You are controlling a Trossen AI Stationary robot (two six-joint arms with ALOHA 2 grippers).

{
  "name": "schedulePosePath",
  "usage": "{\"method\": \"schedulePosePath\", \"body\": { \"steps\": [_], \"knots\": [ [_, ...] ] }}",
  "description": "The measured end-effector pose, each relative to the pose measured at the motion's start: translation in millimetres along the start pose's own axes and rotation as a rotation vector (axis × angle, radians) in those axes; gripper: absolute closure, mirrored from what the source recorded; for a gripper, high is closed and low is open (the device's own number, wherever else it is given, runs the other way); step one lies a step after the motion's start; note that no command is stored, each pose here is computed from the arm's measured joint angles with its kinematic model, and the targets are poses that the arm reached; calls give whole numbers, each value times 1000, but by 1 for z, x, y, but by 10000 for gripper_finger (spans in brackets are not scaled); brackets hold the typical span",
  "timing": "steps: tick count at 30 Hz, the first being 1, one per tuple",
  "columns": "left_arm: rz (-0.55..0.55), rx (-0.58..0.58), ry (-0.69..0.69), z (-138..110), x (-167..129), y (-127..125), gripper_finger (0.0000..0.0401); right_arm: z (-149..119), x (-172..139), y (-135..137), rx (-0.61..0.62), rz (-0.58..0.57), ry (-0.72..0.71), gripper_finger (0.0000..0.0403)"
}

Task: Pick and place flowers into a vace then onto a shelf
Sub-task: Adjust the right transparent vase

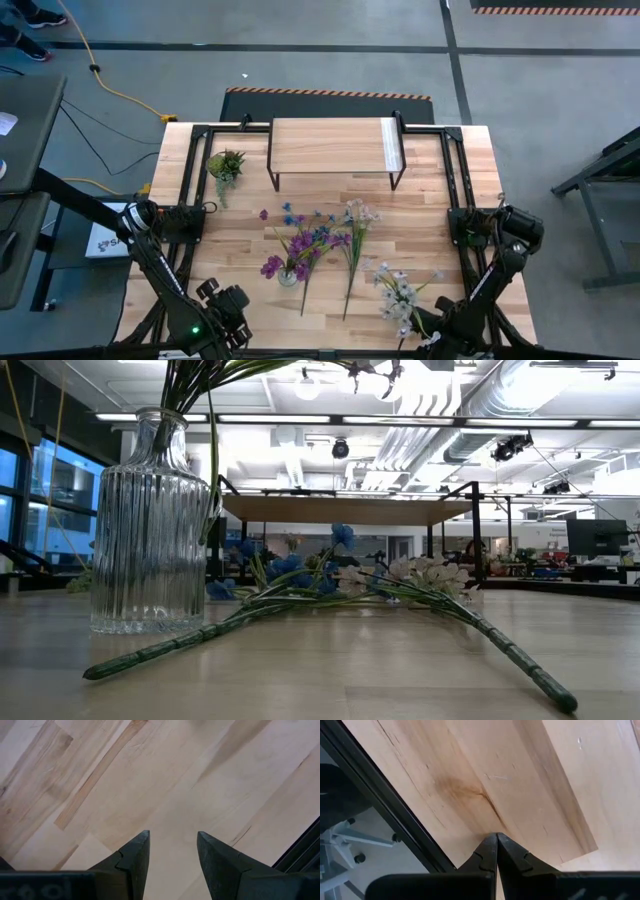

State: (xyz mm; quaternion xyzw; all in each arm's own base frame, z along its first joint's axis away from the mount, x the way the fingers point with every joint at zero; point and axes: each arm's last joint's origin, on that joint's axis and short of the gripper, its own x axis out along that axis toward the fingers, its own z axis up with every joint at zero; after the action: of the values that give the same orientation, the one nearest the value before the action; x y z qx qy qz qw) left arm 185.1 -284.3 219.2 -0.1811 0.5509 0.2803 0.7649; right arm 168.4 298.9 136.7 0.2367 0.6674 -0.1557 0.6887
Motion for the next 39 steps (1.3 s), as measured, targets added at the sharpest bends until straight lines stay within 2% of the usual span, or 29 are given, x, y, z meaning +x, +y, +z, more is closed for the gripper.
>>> {"method": "schedulePosePath", "body": {
  "steps": [16, 39],
  "knots": [
    [-1, 0, 2, 0, 0, 0, 203, 11, 0, -1, -7, -13, -28, 402],
    [-7, -2, 2, 0, 0, -1, 203, 39, 0, -7, -98, -72, -54, 402]
  ]
}}
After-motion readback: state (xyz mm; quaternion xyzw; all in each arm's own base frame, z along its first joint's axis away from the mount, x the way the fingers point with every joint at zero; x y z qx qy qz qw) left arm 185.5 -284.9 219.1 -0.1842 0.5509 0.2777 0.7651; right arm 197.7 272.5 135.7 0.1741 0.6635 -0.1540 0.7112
